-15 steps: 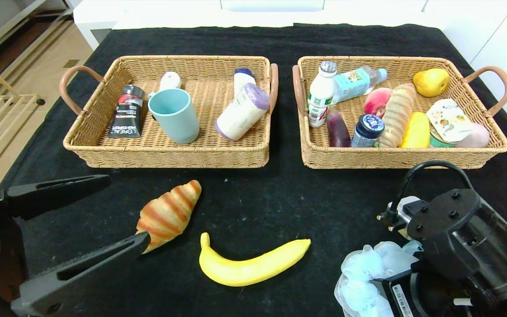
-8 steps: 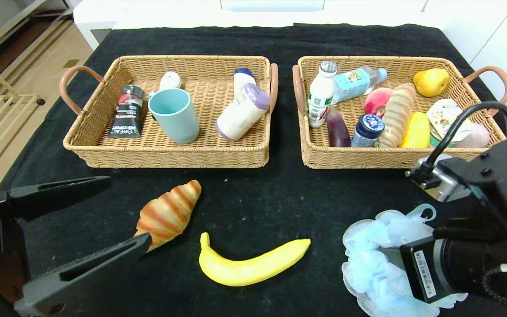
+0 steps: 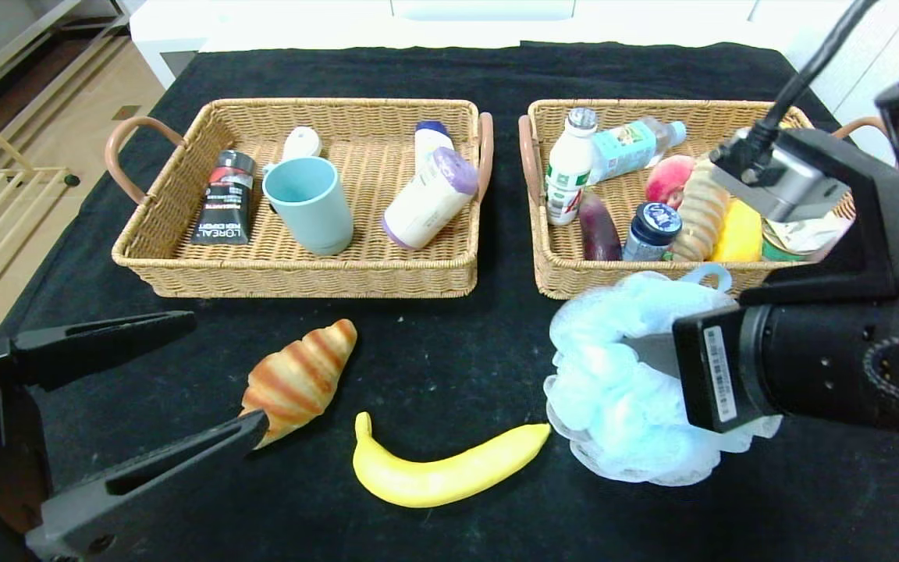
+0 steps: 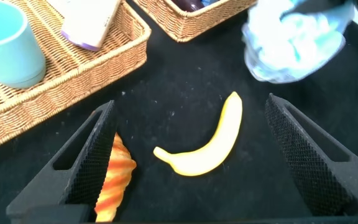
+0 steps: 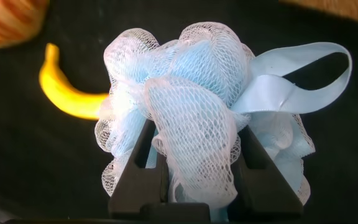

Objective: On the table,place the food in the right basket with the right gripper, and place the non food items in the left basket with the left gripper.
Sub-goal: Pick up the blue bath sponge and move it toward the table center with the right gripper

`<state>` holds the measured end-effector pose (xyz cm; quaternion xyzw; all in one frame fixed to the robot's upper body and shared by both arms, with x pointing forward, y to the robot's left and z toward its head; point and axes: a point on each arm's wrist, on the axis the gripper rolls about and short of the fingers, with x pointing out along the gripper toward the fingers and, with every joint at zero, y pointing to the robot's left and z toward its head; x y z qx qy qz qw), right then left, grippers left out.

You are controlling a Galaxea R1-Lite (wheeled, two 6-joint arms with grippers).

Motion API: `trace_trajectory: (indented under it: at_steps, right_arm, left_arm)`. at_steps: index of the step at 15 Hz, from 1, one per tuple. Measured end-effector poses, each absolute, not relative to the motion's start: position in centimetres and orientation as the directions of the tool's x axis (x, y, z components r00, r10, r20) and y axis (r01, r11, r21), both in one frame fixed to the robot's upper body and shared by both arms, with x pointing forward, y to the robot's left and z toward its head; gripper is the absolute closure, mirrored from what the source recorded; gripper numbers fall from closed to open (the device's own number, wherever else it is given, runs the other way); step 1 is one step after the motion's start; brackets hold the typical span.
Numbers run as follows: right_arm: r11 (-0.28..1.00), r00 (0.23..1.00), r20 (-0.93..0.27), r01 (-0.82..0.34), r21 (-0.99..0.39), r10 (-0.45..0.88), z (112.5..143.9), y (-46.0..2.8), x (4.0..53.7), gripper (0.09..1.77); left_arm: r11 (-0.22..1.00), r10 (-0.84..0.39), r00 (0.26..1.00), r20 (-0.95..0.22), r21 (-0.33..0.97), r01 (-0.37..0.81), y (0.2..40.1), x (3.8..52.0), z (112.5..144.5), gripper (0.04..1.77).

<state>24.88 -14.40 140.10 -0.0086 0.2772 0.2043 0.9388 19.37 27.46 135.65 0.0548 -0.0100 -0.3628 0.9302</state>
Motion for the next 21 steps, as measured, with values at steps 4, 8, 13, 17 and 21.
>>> trace_trajectory:
  at_steps: [4,8,13,17,21]
  right_arm:
    - [0.884,0.781,-0.426,-0.45,0.124,0.457,141.8,-10.3,26.4,1.35]
    - [0.859,0.793,-0.342,-0.499,0.113,0.505,141.1,-6.7,28.1,1.38]
    - [0.851,0.795,-0.308,-0.51,0.128,0.522,138.8,-3.4,29.7,1.4]
    - [0.862,0.808,-0.308,-0.492,0.118,0.503,137.3,-2.0,30.6,1.42]
    - [0.868,0.815,-0.302,-0.483,0.116,0.494,136.4,-1.2,31.2,1.43]
  left_arm:
    - [0.735,-0.672,0.741,-0.013,0.112,0.669,27.5,19.3,135.8,0.09]
    - [0.736,-0.672,0.741,0.0,0.115,0.667,27.6,19.2,136.0,0.09]
    - [0.738,-0.671,0.742,0.016,0.12,0.665,27.7,19.0,136.2,0.09]
    - [0.738,-0.67,0.742,0.019,0.121,0.664,27.7,18.9,136.3,0.09]
    - [0.738,-0.671,0.741,0.019,0.121,0.664,27.7,18.9,136.3,0.09]
